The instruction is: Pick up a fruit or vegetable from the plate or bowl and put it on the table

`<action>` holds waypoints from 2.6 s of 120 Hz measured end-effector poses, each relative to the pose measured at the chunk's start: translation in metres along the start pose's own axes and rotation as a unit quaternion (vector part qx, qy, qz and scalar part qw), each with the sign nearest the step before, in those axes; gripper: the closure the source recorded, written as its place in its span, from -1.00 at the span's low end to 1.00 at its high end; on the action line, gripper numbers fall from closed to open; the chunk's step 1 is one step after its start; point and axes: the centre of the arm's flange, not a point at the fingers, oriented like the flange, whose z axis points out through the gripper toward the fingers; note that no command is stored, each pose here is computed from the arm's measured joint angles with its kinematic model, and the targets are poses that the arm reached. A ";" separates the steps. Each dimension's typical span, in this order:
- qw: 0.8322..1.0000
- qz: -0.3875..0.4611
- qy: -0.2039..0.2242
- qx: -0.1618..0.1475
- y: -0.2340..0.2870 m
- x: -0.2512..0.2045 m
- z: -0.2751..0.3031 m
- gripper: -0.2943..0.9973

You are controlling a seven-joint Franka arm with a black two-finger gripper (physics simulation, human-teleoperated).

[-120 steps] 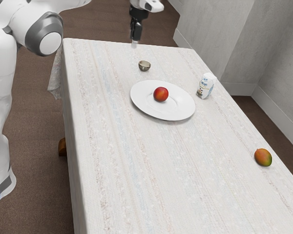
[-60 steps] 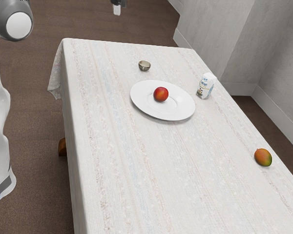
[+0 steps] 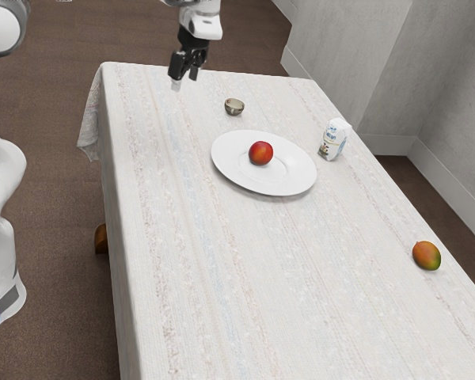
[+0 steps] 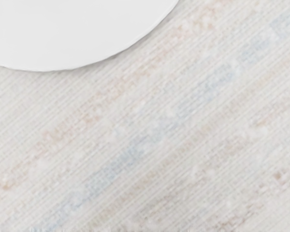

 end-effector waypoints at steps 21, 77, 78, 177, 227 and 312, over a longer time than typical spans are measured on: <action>0.999 0.015 0.004 0.041 -0.013 0.003 0.000 -0.54; 0.977 0.206 0.015 0.043 0.075 0.187 0.021 -0.54; 0.977 0.209 0.015 0.042 0.077 0.189 0.022 -0.54; 0.982 0.171 0.024 0.075 0.010 0.253 0.030 -0.54; 0.988 0.150 0.021 0.022 -0.078 0.224 0.080 -0.54; 0.984 0.175 0.005 -0.012 -0.106 0.229 0.144 -0.54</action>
